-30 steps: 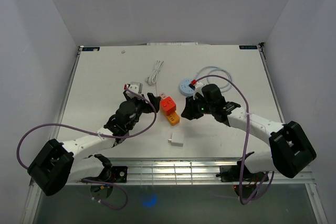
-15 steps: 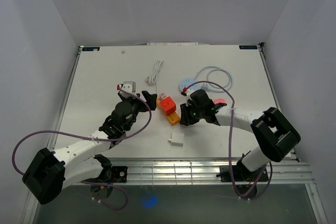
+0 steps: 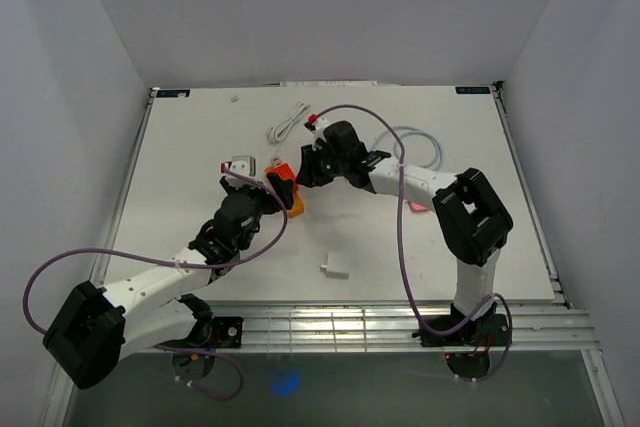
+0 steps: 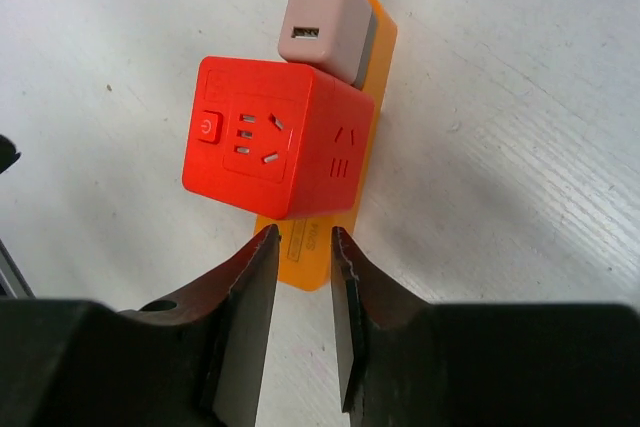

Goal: Insert the plug

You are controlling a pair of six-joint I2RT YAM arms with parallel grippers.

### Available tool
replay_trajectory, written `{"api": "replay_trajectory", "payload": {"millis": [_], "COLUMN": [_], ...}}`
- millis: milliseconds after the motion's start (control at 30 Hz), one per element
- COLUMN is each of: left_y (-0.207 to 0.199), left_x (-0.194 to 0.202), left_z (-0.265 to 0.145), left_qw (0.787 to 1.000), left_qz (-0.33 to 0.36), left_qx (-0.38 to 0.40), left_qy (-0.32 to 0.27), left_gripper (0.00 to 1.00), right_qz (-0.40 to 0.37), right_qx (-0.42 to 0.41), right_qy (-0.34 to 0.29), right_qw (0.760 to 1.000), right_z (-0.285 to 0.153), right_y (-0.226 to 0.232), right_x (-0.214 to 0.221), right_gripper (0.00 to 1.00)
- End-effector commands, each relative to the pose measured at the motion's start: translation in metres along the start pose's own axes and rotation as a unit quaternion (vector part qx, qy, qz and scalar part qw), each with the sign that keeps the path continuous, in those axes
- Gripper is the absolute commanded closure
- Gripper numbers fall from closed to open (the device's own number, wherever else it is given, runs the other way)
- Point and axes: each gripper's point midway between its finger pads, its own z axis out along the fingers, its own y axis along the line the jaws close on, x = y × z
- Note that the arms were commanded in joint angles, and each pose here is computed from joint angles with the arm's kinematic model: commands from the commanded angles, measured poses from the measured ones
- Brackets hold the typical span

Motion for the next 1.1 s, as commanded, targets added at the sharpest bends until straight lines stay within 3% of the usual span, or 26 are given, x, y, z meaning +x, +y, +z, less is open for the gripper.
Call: {"api": "replay_trajectory", "payload": {"millis": [0, 233, 400, 600, 833, 1067], "left_y": [0.005, -0.007, -0.013, -0.022, -0.026, -0.025], "left_x": [-0.003, 0.002, 0.006, 0.013, 0.017, 0.016], "left_z": [0.001, 0.004, 0.006, 0.010, 0.010, 0.009], "left_qw": [1.000, 1.000, 0.999, 0.998, 0.996, 0.996], "left_qz": [-0.003, -0.005, 0.010, 0.028, 0.034, 0.040], "left_qx": [-0.018, 0.009, 0.028, 0.050, 0.064, 0.065], "left_qy": [0.000, 0.017, 0.025, 0.040, 0.049, 0.047], "left_gripper": [0.02, 0.02, 0.02, 0.02, 0.02, 0.02], "right_qz": [-0.017, -0.030, 0.015, 0.057, 0.130, 0.168], "right_qx": [-0.001, 0.079, 0.099, 0.138, 0.142, 0.114], "right_qy": [-0.026, -0.049, -0.062, -0.048, -0.019, 0.028], "right_qw": [1.000, 0.995, 0.993, 0.988, 0.981, 0.979], "right_z": [-0.017, -0.075, -0.101, -0.092, -0.062, -0.031], "right_y": [0.010, -0.029, -0.082, -0.142, -0.207, -0.223], "right_x": [-0.021, -0.025, -0.041, -0.075, -0.081, -0.047], "right_gripper": [0.66, 0.61, 0.59, 0.59, 0.61, 0.63]}}
